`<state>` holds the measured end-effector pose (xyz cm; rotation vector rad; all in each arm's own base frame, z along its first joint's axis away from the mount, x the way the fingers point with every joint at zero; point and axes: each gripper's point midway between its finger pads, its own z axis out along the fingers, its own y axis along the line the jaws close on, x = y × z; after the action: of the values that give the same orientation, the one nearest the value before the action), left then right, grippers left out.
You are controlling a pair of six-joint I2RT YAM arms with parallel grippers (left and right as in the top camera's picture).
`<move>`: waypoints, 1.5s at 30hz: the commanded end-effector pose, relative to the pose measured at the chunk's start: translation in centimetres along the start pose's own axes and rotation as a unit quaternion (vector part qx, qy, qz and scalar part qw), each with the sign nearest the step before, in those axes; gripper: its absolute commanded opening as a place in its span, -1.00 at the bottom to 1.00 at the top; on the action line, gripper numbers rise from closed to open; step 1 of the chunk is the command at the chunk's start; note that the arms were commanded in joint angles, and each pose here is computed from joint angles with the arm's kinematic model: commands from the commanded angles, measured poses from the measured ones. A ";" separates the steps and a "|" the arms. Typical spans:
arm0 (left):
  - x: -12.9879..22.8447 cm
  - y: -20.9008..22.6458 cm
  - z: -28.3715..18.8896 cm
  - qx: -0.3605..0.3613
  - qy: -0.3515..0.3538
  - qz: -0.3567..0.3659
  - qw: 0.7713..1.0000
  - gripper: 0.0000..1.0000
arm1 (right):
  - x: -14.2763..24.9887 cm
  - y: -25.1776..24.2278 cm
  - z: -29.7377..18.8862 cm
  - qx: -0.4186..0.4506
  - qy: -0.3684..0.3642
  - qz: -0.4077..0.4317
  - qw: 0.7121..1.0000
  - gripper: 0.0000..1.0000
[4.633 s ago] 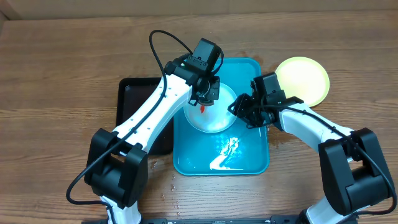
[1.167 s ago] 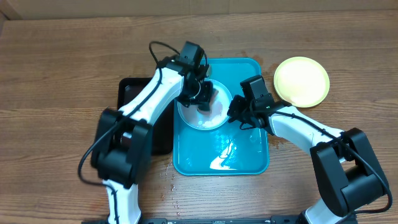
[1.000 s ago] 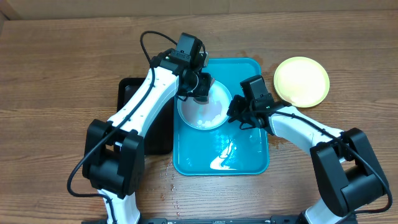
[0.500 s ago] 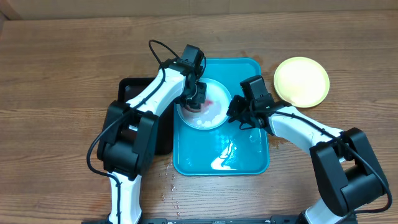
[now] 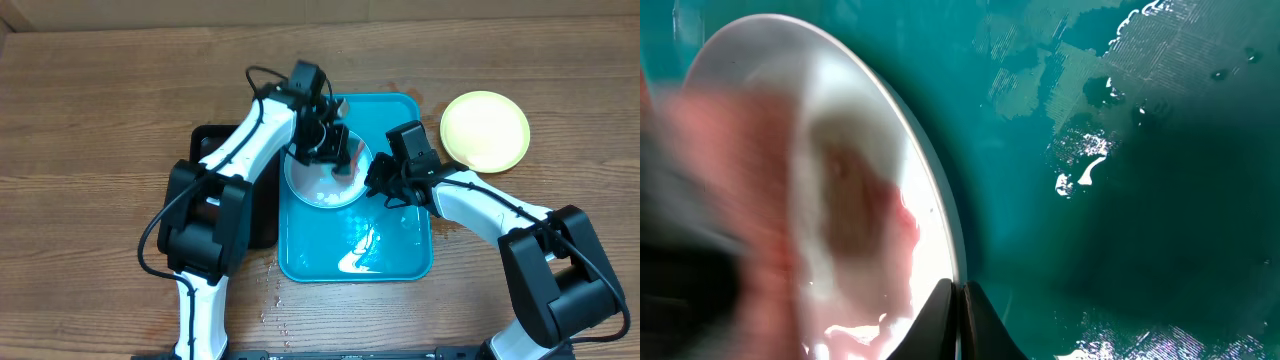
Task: Clean dirty plates on tray and stack at the side
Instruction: 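Rub the sponge across the white plate with the left gripper, then return the sponge to the black tray with the left gripper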
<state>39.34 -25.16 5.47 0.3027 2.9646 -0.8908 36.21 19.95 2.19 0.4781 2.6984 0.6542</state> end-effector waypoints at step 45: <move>-0.8 1.8 -15.2 -0.109 -0.163 -0.051 0.979 -0.92 | -0.3 0.1 0.2 -0.002 -0.009 -0.002 1.000 -0.20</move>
<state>39.62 -19.39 11.93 0.1137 2.8744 -0.7443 36.32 20.13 2.33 0.4709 2.6925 0.6677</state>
